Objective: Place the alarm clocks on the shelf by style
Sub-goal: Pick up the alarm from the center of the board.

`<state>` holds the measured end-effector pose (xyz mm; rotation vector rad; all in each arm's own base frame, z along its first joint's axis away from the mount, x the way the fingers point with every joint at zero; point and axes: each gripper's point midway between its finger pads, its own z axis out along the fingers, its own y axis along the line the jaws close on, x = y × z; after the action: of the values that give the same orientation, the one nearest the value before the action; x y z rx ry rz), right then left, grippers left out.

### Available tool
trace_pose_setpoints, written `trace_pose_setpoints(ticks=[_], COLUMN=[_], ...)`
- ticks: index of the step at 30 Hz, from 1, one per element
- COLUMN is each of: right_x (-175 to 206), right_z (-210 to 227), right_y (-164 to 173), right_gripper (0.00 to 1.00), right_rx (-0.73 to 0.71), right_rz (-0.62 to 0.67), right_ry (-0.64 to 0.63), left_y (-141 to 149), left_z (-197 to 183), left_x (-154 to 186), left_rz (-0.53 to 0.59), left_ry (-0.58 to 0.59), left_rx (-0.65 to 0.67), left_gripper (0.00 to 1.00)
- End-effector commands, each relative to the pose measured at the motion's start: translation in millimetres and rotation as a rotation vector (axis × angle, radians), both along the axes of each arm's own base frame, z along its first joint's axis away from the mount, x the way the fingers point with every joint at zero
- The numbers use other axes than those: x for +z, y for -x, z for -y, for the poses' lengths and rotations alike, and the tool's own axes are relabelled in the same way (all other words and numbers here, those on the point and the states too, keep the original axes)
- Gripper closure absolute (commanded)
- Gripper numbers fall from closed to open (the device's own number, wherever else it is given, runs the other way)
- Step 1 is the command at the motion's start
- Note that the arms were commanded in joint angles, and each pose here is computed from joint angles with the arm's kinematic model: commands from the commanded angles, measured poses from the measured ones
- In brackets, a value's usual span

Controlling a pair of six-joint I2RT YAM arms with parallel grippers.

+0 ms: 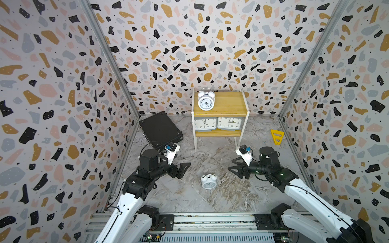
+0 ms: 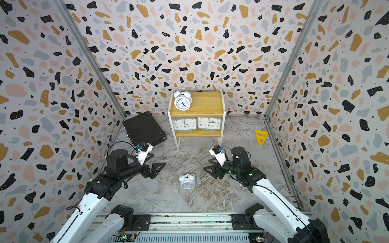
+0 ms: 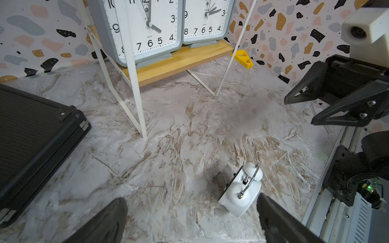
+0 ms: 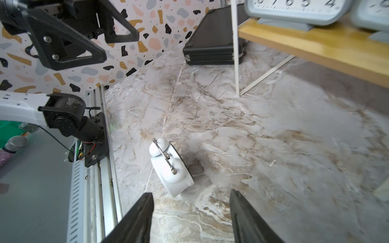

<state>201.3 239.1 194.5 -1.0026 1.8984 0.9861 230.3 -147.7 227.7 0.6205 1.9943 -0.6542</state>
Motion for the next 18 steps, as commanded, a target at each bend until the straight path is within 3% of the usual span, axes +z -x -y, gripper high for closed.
trace_pose_setpoints(ticks=[1,6,18], right_x=[5,-9,-26], right_z=[-16,-38,-67], right_y=[11,27,17], right_gripper=[0.39,0.40,0.50], right_rx=[0.101,0.219,0.235], right_rz=[0.036,0.009,0.029], right_ry=[-0.008,0.041,0.110], left_y=[-1,-2,-1], left_z=[2,2,3], left_x=[8,7,6], left_rz=[0.027,0.026,0.022], left_ry=[0.021,0.015,0.012], left_rx=[-0.011,-0.012,-0.018], left_gripper=[0.01,0.01,0.01])
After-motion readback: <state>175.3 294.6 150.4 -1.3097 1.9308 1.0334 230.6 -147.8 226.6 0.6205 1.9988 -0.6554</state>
